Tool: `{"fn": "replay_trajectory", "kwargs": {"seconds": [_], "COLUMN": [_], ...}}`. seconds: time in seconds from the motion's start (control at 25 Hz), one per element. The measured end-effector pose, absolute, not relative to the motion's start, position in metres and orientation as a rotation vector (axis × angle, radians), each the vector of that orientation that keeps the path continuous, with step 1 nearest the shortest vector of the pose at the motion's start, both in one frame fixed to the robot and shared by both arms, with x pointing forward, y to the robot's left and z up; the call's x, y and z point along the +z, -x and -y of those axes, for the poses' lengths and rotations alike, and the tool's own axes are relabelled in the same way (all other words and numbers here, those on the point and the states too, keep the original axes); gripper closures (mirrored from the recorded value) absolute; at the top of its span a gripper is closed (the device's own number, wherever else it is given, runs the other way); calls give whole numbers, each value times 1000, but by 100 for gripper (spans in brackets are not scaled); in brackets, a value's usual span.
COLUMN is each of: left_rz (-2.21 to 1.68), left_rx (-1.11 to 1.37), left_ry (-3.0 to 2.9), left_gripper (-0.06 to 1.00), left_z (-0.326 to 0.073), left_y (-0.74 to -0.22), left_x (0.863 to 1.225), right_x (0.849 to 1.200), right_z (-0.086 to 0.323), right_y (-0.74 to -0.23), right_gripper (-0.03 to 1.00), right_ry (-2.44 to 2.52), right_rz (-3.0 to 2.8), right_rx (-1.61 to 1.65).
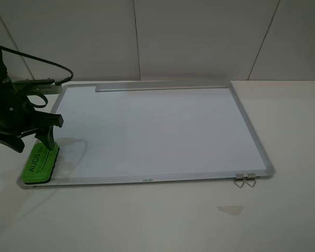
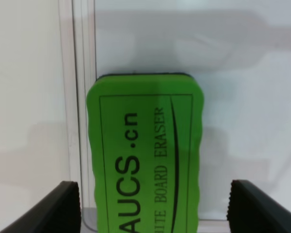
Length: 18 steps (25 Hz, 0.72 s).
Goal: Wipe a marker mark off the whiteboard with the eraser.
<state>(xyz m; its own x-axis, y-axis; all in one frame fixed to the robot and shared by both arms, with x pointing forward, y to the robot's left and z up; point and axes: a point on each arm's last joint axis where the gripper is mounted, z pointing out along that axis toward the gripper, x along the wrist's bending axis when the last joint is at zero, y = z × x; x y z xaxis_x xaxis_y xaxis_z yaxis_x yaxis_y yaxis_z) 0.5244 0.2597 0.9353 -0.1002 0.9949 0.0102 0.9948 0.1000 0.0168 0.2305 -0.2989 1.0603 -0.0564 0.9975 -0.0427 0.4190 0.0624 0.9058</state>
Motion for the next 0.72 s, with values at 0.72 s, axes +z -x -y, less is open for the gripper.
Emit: {"fn": "replay_trajectory", "kwargs": {"seconds": [0.72], "left_rz": [-2319], "left_rx": [45], "left_ry": [-2252], "left_gripper": [30], "left_z": [-274], "left_y": [-469], "left_x": [1033], "right_x": [1060], "right_z": [299], "right_y": [-230], "right_gripper": [15], "right_ry": [-1456], "right_rz": [-1583], "right_rx": [965]}}
